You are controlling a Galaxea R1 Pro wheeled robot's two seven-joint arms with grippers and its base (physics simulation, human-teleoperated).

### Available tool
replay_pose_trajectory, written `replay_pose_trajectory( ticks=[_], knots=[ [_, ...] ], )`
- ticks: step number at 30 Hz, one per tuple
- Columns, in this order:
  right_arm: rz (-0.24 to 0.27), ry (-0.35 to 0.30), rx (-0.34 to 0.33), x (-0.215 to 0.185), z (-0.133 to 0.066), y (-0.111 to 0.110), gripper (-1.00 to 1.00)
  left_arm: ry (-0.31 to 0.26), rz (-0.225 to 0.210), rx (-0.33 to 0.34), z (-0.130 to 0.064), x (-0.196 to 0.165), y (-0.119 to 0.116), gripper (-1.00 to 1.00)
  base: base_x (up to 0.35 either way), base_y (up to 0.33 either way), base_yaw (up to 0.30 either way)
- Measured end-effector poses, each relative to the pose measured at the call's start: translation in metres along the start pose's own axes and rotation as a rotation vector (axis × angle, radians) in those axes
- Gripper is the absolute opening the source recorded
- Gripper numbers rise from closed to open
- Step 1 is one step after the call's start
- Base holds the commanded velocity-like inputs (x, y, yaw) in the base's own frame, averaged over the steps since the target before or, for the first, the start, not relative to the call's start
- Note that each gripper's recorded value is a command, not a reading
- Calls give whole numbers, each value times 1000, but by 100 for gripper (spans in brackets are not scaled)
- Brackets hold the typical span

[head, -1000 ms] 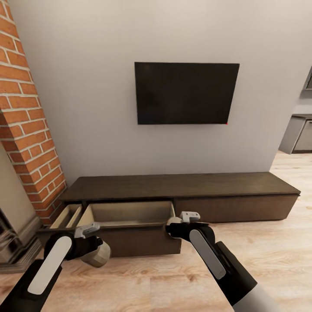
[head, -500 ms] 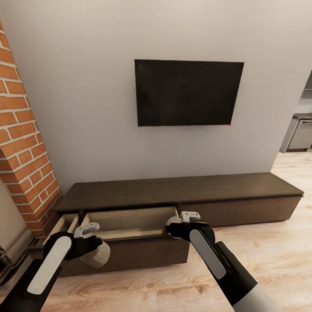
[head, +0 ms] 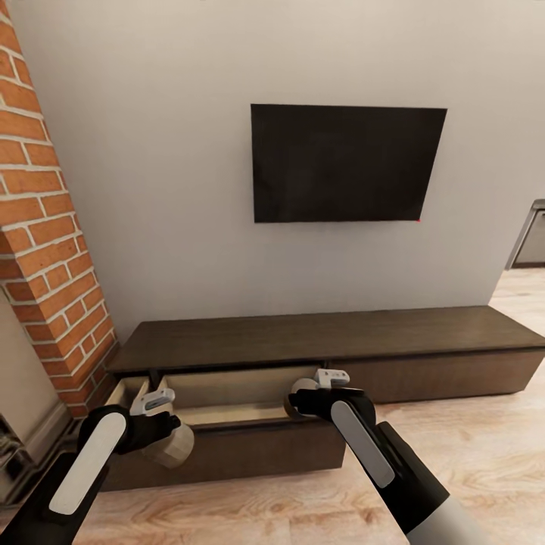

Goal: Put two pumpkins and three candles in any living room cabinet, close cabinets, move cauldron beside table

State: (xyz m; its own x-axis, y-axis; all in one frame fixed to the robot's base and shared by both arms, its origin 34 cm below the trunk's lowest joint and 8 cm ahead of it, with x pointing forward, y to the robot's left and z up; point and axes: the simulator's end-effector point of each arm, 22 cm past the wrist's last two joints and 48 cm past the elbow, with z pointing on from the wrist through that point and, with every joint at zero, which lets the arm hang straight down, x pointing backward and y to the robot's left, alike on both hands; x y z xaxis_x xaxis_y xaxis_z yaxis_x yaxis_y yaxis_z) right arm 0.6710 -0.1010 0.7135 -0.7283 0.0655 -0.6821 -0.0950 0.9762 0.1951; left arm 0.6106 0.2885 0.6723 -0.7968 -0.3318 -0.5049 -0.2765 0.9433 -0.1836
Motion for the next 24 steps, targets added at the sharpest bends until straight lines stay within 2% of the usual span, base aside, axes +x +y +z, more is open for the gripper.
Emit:
replay_pose_trajectory(
  ticks=[24],
  knots=[
    [1, -8, -4, -39, -30, 10, -100, 1, 1, 0, -36, -28, -11, -100, 0, 0, 0]
  ],
)
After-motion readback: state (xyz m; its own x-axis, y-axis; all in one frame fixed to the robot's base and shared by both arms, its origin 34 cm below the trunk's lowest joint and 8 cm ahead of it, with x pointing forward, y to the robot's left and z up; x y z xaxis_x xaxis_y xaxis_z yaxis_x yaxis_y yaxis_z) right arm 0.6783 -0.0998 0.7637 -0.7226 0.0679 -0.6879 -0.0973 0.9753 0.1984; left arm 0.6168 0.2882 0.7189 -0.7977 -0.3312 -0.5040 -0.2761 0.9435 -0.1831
